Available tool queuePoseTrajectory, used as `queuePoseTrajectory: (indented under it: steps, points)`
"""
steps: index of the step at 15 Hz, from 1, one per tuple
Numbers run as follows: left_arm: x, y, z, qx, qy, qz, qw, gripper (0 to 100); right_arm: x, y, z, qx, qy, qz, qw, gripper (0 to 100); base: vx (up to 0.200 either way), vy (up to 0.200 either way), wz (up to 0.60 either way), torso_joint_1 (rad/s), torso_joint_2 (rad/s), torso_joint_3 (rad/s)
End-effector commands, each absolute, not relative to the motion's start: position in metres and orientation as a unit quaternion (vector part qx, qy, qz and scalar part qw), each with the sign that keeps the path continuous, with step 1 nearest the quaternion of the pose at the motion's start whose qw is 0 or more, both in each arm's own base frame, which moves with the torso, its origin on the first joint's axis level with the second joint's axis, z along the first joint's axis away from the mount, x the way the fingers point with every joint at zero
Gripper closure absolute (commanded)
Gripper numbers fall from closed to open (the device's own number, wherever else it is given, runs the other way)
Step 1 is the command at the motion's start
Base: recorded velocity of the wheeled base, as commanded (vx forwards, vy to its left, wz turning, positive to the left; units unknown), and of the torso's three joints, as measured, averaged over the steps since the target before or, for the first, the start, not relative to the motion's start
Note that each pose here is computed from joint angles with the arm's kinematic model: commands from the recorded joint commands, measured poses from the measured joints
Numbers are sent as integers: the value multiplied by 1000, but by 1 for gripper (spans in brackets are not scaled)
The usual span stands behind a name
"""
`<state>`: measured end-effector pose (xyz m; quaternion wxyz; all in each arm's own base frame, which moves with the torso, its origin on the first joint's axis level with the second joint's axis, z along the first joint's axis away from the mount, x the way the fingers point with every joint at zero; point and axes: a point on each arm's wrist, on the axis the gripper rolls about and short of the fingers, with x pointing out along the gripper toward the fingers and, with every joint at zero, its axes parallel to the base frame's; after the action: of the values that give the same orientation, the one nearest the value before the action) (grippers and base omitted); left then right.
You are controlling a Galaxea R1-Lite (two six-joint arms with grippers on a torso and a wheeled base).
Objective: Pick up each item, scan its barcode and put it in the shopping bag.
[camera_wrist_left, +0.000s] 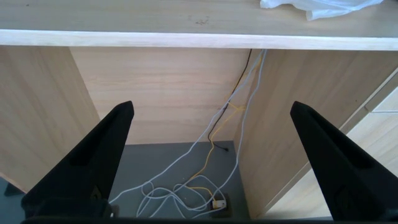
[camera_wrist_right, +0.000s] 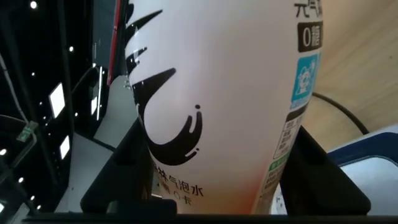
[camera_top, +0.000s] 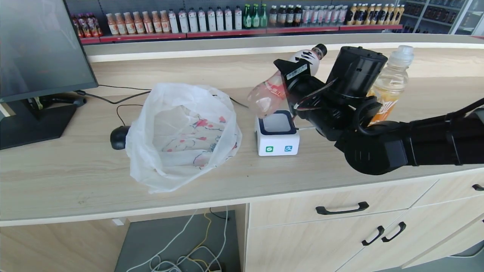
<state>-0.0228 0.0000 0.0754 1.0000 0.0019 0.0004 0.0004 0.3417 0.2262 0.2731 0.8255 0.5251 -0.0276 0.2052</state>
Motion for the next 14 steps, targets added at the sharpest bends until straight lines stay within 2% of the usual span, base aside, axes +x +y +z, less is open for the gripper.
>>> queuePoseTrajectory:
  steps: [1,14]
  points:
    - [-23,0,75,2,1,1,1000,0,347,225,269,524,-27,200,827,100,0,0,0,0,0,0]
    - [-23,0,75,2,1,1,1000,0,360,235,235,485,0,182,855,100,0,0,0,0,0,0]
